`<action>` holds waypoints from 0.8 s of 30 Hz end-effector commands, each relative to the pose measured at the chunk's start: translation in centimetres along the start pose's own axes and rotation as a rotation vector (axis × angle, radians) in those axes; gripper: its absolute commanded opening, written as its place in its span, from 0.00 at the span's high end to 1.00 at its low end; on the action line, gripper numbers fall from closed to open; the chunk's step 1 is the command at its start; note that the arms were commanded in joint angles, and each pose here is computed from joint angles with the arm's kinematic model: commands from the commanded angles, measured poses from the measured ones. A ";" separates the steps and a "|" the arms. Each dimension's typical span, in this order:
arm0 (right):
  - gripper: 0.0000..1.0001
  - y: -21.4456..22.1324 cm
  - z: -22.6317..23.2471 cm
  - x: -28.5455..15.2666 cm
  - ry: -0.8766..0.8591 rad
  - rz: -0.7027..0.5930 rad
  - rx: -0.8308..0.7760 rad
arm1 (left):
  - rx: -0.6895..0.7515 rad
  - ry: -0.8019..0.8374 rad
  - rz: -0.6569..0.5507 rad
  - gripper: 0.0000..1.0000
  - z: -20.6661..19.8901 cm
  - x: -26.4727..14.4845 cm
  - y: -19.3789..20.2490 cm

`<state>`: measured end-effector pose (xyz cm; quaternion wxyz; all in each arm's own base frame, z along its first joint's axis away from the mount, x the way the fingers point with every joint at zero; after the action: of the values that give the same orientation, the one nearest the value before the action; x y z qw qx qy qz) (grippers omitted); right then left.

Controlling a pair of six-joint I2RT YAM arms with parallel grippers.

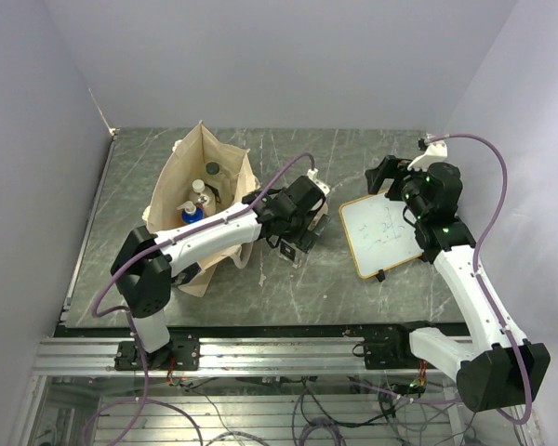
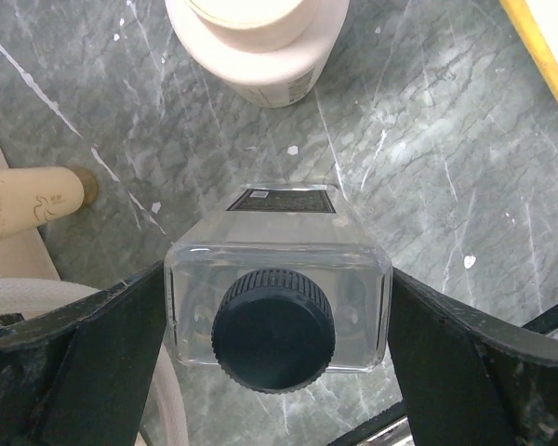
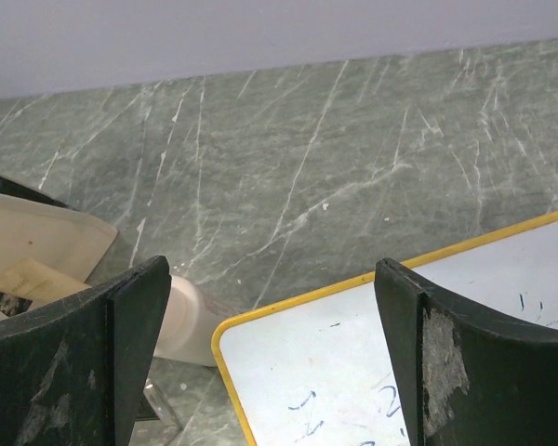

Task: Place the personal care products into the canvas bag
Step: Pick up the care product from the center of the board.

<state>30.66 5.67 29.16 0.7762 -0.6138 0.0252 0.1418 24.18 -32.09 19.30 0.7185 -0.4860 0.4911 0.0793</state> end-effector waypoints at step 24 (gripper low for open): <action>0.13 -1.4 0.5 0.5 -0.097 -0.038 -0.047 | 0.361 0.242 -0.402 0.93 1.8 -10.8 -7.4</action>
<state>30.73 5.93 29.03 0.7737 -0.6126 0.0009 0.1615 24.28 -30.55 22.33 0.7487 -0.4096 0.5197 -0.0405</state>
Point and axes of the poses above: each gripper's point midway between its finger pads, its own x axis out along the fingers, its own z axis along the line the jaws close on, y = z × x, the point moved 6 cm from there along -x, back along the fingers, and after that the axes turned 1 degree about x, right-handed, at the moved point
